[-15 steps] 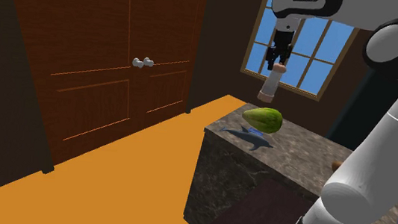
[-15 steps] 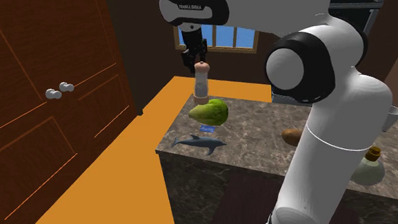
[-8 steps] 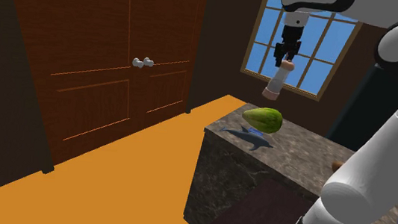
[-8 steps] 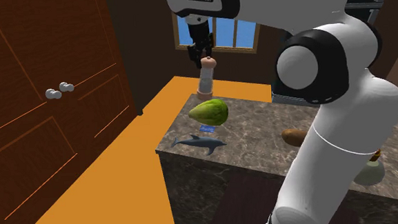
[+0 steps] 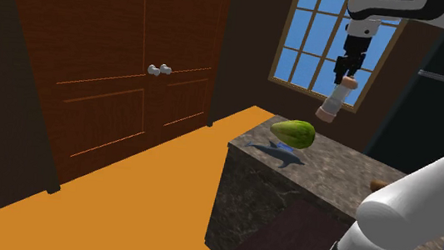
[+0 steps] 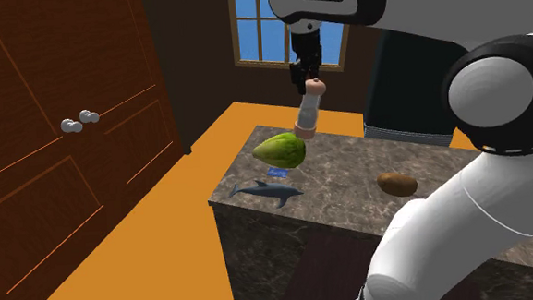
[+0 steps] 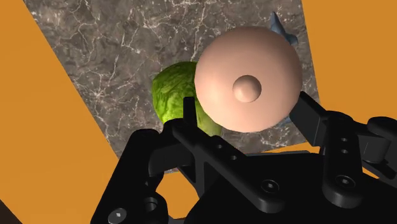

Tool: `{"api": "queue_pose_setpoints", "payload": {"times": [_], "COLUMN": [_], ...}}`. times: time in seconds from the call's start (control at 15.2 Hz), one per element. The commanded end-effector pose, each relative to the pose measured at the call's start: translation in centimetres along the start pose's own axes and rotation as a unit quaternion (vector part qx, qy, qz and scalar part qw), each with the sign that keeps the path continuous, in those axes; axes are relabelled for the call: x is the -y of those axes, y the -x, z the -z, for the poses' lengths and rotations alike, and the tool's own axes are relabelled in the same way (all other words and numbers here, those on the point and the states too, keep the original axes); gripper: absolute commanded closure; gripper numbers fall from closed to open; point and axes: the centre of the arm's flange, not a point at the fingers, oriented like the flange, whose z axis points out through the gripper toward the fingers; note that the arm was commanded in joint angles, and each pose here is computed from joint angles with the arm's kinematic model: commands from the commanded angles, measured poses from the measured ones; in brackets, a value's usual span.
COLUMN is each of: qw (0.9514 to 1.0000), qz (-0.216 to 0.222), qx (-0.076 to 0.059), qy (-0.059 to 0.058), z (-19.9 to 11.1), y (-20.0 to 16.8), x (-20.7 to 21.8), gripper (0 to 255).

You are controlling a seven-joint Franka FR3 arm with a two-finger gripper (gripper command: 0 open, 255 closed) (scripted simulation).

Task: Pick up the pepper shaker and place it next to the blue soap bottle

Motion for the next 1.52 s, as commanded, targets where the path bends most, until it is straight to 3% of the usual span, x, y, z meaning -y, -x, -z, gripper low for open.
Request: {"api": "queue_pose_setpoints", "payload": {"times": [0.0,1.45], "qw": [1.0000,1.0000], "qz": [0.000,0.000], "qx": [0.000,0.000], "qy": [0.000,0.000], "z": [-0.1,-2.6], "y": [2.2,29.5], "x": [-0.7,-10.0], "gripper": [255,255]}}
